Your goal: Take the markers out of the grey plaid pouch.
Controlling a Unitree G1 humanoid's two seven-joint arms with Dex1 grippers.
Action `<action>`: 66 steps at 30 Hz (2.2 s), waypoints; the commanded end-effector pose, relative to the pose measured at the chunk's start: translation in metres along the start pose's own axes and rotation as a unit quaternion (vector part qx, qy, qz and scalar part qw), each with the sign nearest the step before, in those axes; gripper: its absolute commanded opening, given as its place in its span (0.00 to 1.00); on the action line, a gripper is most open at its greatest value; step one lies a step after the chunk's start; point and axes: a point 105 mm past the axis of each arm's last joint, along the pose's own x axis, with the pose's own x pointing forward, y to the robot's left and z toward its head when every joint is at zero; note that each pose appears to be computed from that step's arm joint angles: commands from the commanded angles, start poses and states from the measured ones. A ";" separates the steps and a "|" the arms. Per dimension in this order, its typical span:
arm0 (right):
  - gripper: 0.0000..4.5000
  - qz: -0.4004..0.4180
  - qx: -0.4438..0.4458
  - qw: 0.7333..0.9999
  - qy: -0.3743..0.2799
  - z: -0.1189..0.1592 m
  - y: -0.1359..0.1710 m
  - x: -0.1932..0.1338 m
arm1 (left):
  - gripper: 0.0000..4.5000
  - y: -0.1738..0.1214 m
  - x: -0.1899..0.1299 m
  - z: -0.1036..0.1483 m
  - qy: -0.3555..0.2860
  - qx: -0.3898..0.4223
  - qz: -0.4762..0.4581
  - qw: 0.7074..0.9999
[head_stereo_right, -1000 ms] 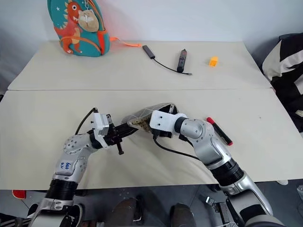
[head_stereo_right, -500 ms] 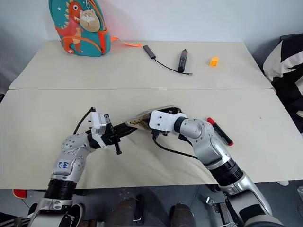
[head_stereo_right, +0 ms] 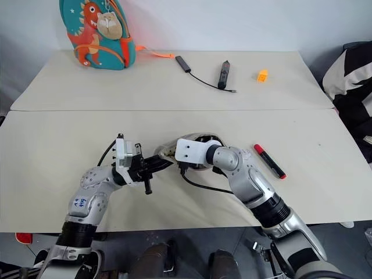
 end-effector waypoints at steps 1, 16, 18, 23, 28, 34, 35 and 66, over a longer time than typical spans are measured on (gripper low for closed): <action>0.47 -0.019 -0.012 1.000 0.005 -0.001 -0.004 0.002 | 0.00 -0.010 0.005 0.019 -0.034 0.023 -0.029 0.999; 0.11 0.000 0.018 0.999 -0.044 0.019 -0.015 -0.026 | 0.00 0.003 -0.002 0.008 0.007 0.064 0.010 0.998; 0.11 0.001 0.024 0.998 -0.053 0.024 -0.020 -0.034 | 0.00 0.005 -0.003 0.006 0.012 0.073 0.013 0.997; 0.11 0.000 0.036 0.998 -0.047 0.019 -0.031 -0.048 | 0.00 0.014 -0.005 0.006 0.018 0.090 0.036 0.995; 0.11 0.012 0.076 0.993 -0.087 0.031 -0.037 -0.059 | 0.00 0.027 -0.009 0.001 0.035 0.108 0.068 0.991; 0.11 0.036 0.091 0.990 -0.103 0.035 -0.038 -0.070 | 0.00 0.032 -0.014 0.003 0.035 0.118 0.079 0.989; 0.11 0.030 0.092 0.990 -0.102 0.033 -0.040 -0.071 | 0.00 0.033 -0.015 0.003 0.037 0.118 0.079 0.989; 0.11 0.012 0.115 0.983 -0.141 0.000 -0.054 -0.099 | 0.00 0.040 -0.024 -0.005 0.071 0.142 0.090 0.983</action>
